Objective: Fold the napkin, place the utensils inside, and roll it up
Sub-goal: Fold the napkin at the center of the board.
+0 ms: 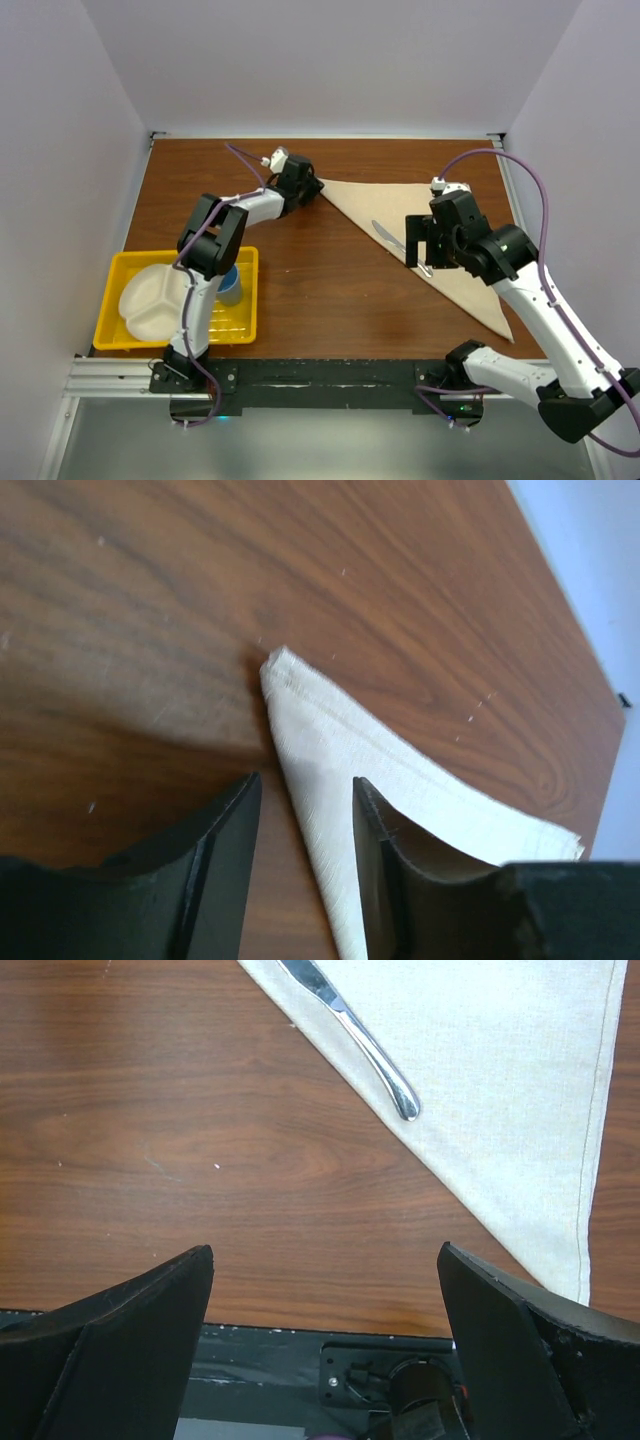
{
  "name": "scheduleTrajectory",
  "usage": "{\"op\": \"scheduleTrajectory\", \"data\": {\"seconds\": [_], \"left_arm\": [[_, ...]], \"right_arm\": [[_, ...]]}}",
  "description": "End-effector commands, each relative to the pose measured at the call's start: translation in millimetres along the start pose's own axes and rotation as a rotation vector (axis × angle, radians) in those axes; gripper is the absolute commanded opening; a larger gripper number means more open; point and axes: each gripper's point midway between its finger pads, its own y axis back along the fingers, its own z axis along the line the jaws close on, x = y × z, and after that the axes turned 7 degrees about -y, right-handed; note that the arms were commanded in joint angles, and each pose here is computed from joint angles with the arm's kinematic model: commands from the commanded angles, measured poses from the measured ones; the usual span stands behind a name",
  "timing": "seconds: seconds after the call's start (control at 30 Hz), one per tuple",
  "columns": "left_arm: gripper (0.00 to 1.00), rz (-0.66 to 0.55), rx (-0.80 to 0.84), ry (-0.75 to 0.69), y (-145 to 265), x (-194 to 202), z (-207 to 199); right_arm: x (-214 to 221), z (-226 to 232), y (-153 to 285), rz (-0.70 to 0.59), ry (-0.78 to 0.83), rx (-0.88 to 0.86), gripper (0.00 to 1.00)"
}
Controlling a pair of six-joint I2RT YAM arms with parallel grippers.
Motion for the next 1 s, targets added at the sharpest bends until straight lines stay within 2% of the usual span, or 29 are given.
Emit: {"op": "scheduleTrajectory", "data": {"seconds": [0.0, 0.2, 0.33, 0.53, 0.83, 0.97], "left_arm": [[0.45, -0.039, 0.036, 0.055, -20, -18, -9], [0.36, -0.046, -0.003, 0.070, -27, -22, 4], [0.20, -0.042, -0.020, 0.070, -31, -27, 16], [0.06, -0.076, -0.049, 0.017, -23, -48, 31], [0.01, -0.103, -0.058, -0.021, 11, -75, 57], [0.01, -0.107, -0.058, -0.108, 24, -85, 55]], "right_arm": [[-12, -6, 9, -0.049, 0.007, 0.017, 0.98], [-14, -5, 7, -0.047, 0.016, 0.021, 0.98], [-16, -2, 5, -0.046, 0.024, 0.020, 0.98], [-13, 3, -2, -0.022, 0.030, 0.008, 0.98], [-13, 17, -12, 0.005, 0.035, -0.038, 0.98], [-11, 22, -16, 0.020, 0.041, -0.056, 0.98]]}}
